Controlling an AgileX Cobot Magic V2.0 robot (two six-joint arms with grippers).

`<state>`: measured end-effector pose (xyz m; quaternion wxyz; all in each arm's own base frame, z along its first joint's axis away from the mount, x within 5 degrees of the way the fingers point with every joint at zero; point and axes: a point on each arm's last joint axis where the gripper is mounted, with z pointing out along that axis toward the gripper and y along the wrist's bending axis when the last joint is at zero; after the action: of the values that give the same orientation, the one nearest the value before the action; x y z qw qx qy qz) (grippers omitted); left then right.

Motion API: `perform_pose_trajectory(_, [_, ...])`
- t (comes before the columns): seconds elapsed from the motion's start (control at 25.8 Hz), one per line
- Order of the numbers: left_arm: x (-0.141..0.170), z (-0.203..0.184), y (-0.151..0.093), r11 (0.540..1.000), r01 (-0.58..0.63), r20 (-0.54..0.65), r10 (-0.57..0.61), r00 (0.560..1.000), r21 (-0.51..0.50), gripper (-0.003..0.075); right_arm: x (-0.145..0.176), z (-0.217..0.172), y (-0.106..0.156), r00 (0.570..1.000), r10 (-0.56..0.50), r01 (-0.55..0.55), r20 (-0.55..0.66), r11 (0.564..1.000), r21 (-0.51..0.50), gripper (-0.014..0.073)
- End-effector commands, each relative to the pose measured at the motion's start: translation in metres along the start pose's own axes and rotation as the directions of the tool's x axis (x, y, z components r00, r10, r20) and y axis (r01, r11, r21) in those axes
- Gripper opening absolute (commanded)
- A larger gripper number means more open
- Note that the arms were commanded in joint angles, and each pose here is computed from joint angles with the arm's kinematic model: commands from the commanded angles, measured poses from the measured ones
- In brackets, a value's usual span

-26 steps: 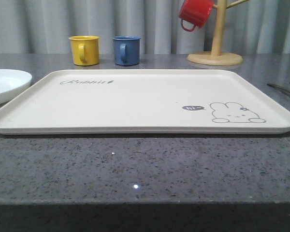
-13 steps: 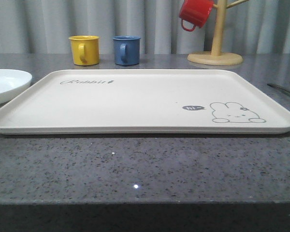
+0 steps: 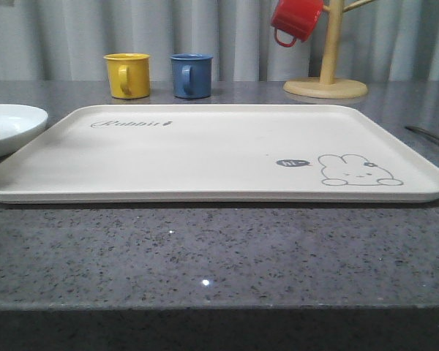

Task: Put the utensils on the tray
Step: 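Grasp the white plate rim with the left gripper and lift it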

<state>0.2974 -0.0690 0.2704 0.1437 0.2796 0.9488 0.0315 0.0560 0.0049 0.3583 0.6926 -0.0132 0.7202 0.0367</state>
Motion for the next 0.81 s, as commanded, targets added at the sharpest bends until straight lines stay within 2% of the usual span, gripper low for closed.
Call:
perform_pose_trajectory(0.0, [-0.008, -0.008, 0.001, 1.0, -0.007, 0.022, 0.007, 1.0, -0.01, 0.0349, -0.017, 0.0, 0.0, 0.995, -0.005, 0.004, 0.096, 1.0, 0.005, 0.0653])
perform_pose_trajectory(0.12, [-0.008, -0.008, 0.001, 1.0, -0.007, 0.018, 0.008, 1.0, -0.009, 0.025, -0.017, 0.0, 0.0, 0.995, -0.005, 0.004, 0.096, 1.0, 0.005, 0.0653])
perform_pose_trajectory(0.31, [-0.009, -0.008, 0.003, 0.999, -0.019, 0.026, 0.019, 0.999, -0.031, -0.0011, -0.017, 0.0, 0.0, 0.995, -0.005, 0.004, 0.096, 1.0, 0.005, 0.0653])
perform_pose_trajectory(0.5, [-0.011, -0.021, 0.009, 0.995, -0.04, 0.06, 0.046, 0.997, -0.091, -0.0018, -0.017, 0.0, 0.0, 0.995, -0.005, 0.004, 0.096, 1.0, 0.005, 0.0653])
perform_pose_trajectory(0.66, [-0.018, -0.069, 0.006, 0.989, -0.036, 0.21, 0.066, 0.975, -0.142, -0.0018, -0.017, 0.0, 0.0, 0.995, -0.005, 0.004, 0.096, 1.0, 0.005, 0.0653])
perform_pose_trajectory(0.78, [-0.028, -0.109, -0.01, 0.979, -0.082, 0.33, 0.141, 0.933, -0.188, -0.0018, -0.017, 0.0, 0.0, 0.995, -0.005, 0.004, 0.096, 1.0, 0.005, 0.0653])
